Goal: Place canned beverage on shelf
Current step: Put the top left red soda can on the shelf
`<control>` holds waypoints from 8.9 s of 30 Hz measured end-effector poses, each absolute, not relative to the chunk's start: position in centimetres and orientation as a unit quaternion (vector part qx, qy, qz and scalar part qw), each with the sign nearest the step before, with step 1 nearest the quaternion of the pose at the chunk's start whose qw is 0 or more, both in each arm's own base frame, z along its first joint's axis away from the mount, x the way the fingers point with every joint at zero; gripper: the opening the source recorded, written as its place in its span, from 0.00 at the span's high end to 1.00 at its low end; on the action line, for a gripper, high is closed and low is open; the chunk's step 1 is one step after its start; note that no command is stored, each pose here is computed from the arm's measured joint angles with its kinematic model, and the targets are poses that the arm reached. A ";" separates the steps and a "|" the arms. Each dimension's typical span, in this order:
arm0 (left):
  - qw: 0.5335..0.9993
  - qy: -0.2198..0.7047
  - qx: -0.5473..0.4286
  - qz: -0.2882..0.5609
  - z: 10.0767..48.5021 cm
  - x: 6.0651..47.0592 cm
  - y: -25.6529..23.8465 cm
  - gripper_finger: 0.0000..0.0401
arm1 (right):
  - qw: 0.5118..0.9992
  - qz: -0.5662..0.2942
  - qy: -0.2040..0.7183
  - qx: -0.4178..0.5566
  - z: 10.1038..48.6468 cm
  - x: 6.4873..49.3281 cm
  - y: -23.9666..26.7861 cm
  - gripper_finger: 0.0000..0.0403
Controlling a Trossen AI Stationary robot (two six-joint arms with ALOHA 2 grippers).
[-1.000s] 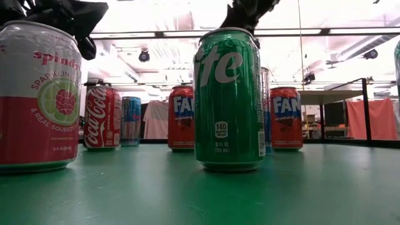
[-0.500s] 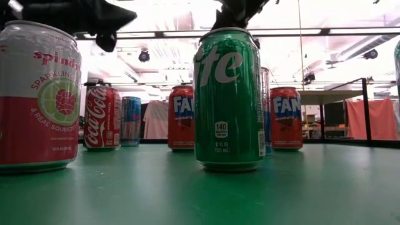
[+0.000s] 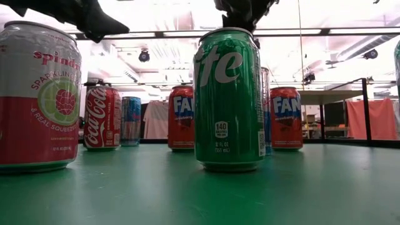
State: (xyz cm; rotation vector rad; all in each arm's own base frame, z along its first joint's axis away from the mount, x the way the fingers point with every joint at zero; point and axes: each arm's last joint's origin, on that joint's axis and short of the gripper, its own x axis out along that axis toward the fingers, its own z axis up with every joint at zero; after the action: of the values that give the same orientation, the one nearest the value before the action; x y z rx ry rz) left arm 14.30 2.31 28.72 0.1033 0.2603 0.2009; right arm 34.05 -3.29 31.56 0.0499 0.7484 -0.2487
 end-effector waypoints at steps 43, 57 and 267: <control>0.990 0.088 0.031 0.104 28.6 14.2 2.3 1.00 | 0.909 -0.074 0.408 -0.036 27.3 41.4 0.1 0.11; 0.990 0.092 0.026 0.104 28.4 14.4 2.3 1.00 | 0.887 -0.093 0.451 -0.035 26.1 42.5 -0.3 0.11; 0.990 0.085 -0.025 0.108 28.0 15.5 2.5 1.00 | 0.805 -0.277 0.511 0.119 37.1 28.7 -6.1 0.95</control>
State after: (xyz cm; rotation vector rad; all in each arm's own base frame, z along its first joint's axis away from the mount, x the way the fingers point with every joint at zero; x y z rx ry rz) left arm 15.50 2.47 28.02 -0.0498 0.1709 0.2162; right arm 28.73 -6.06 37.15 0.2543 1.0934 -0.5934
